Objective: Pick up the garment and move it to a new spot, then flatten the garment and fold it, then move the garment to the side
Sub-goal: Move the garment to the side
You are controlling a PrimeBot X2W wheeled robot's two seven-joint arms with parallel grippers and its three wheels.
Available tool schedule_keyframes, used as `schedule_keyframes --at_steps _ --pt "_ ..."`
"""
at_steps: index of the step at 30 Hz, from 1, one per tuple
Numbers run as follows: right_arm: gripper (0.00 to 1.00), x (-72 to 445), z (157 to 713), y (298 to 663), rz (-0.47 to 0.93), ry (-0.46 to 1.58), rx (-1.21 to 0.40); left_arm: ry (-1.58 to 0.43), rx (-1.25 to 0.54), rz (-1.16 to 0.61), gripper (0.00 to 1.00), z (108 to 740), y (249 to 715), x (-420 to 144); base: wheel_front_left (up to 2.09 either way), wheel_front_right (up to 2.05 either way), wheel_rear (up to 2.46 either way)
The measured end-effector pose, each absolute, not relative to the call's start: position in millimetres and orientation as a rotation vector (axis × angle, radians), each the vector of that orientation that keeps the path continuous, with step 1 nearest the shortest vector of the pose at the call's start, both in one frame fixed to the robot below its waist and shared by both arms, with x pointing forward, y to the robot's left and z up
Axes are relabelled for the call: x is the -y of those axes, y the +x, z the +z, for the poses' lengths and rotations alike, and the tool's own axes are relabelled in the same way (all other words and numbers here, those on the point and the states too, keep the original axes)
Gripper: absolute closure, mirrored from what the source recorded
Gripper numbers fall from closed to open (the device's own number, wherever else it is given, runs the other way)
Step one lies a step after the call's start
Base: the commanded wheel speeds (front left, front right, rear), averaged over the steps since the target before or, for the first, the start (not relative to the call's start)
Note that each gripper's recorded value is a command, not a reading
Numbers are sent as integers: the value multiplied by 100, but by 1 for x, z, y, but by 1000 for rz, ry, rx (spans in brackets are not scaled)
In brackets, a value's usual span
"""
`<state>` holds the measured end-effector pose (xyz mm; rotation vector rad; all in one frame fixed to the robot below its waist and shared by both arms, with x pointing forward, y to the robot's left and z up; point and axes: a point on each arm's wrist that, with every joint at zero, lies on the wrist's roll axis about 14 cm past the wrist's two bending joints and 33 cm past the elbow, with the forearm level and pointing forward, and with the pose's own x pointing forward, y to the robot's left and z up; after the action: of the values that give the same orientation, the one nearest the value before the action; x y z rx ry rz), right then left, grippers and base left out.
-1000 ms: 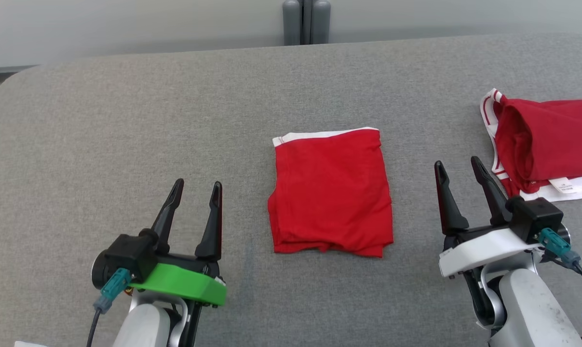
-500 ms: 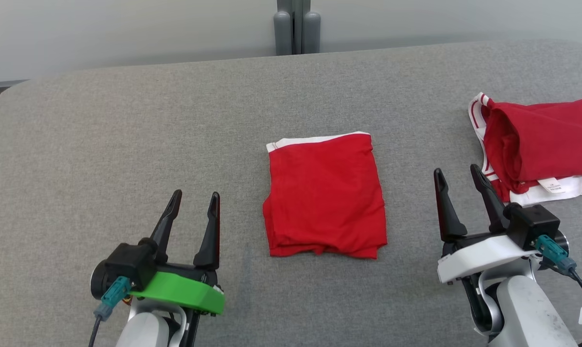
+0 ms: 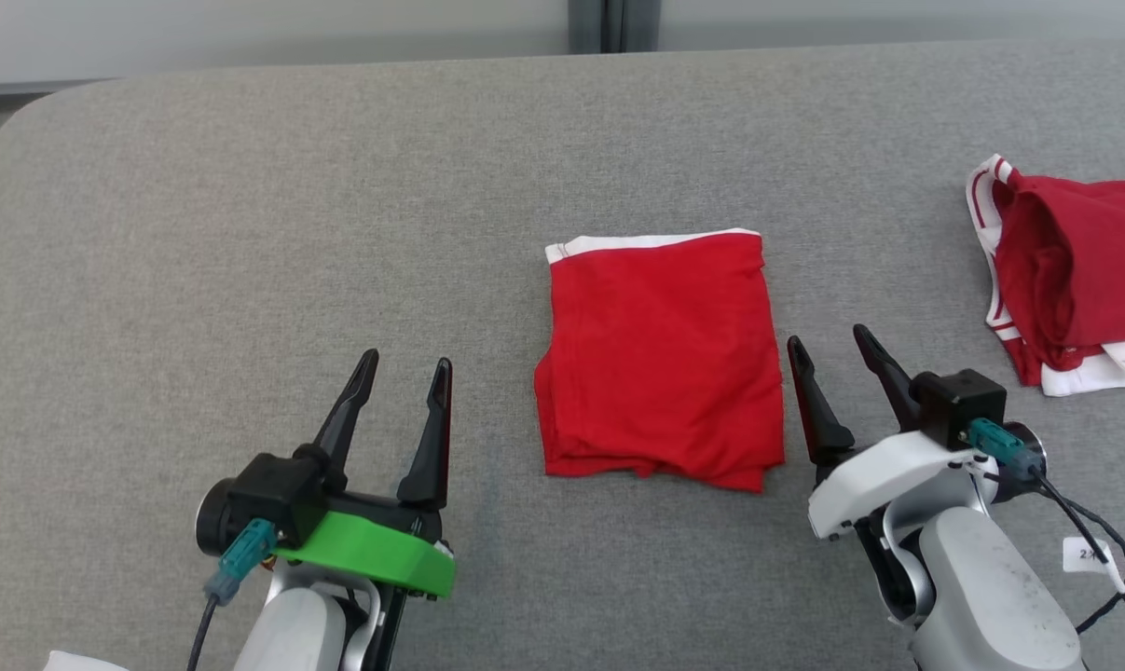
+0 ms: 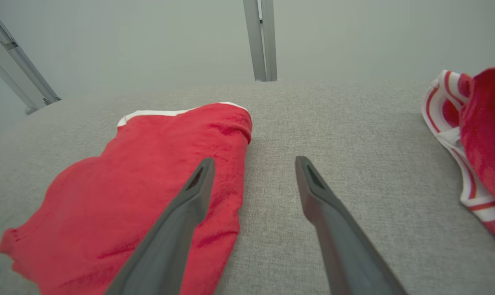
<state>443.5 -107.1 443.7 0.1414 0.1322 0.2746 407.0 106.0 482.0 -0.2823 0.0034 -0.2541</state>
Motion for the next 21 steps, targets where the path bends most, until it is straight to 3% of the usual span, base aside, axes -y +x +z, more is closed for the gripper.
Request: schedule_keyframes --at_steps 12,21 --pt "0 73 394 466 286 354 -372 -267 -24 -193 0 473 409 -127 0 0 0" --pt "0 51 379 465 378 310 -474 -269 -22 -151 0 473 407 -141 0 0 0"
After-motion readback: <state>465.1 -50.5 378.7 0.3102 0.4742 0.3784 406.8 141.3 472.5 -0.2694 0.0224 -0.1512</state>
